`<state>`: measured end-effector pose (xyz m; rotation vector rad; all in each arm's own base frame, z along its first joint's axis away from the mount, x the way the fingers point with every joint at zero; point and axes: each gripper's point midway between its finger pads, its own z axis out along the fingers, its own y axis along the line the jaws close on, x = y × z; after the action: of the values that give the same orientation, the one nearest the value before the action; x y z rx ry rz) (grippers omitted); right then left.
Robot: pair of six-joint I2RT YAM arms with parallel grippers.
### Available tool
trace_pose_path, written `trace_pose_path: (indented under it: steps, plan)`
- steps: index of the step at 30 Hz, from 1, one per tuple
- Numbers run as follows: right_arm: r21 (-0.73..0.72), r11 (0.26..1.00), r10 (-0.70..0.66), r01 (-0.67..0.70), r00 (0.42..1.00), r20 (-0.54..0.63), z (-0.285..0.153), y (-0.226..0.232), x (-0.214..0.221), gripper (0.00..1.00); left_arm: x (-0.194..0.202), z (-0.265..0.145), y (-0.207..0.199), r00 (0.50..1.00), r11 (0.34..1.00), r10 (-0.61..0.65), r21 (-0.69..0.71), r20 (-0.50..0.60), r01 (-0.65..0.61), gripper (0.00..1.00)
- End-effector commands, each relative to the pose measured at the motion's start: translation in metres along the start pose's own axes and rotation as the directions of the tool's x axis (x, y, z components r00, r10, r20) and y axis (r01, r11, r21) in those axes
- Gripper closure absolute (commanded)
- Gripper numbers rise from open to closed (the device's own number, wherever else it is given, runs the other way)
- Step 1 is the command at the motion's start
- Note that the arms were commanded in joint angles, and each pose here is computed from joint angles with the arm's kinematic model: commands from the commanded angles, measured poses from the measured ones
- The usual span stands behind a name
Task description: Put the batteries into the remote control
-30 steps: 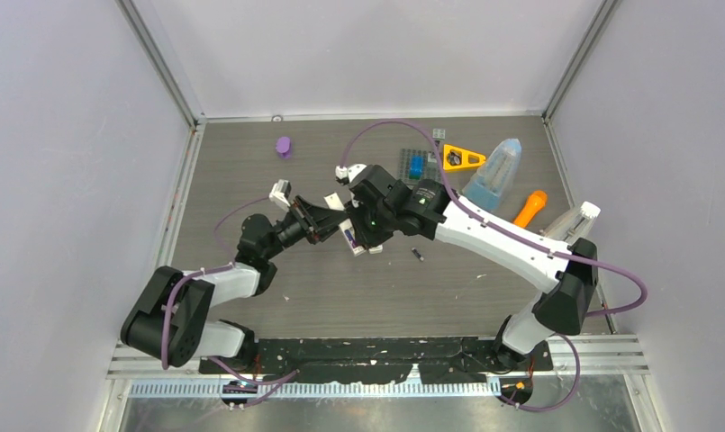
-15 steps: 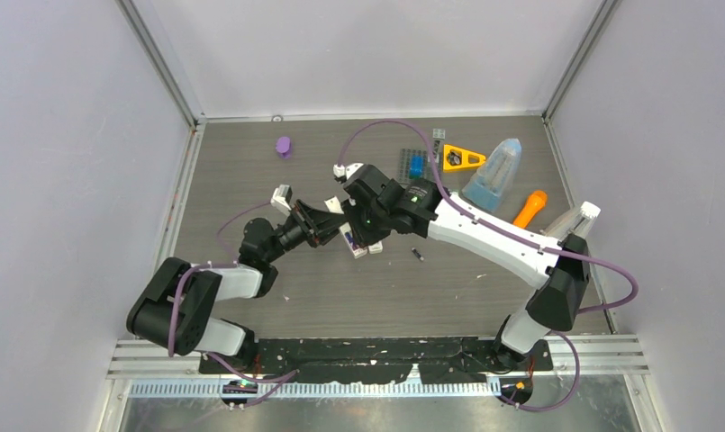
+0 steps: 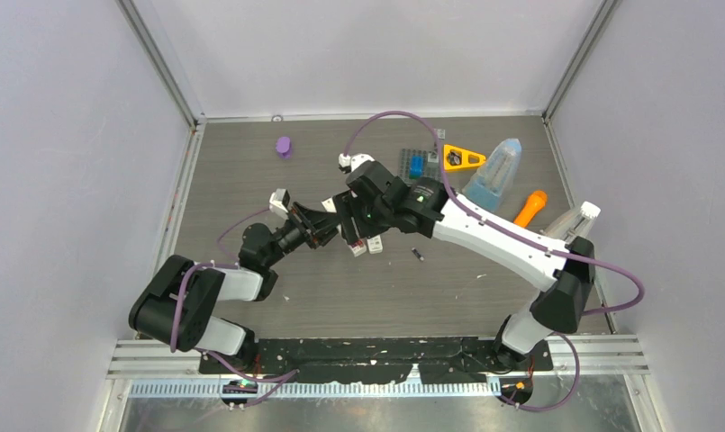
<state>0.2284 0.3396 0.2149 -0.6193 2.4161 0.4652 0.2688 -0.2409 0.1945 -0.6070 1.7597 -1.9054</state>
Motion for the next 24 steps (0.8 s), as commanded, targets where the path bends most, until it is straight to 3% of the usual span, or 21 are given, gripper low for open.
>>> trace_pose_path:
  steps: [1, 10, 24]
  plan:
    - [-0.090, 0.991, 0.115, -0.096, 0.966, 0.233, -0.047, 0.009, -0.047, 0.29, -0.005, -0.001, -0.034, 0.998, 0.990, -0.052, 0.134, 0.035, 0.047, 1.00]
    - [-0.200, 0.960, 0.256, -0.198, 0.908, 0.330, -0.072, 0.004, -0.054, 0.21, -0.009, 0.001, -0.072, 0.966, 0.946, -0.253, 0.224, 0.051, 0.235, 1.00]
    - [-0.359, 0.900, 0.370, -0.247, 0.869, 0.329, -0.074, 0.009, -0.049, 0.18, -0.005, 0.000, -0.101, 0.962, 0.940, -0.268, 0.234, 0.052, 0.250, 1.00]
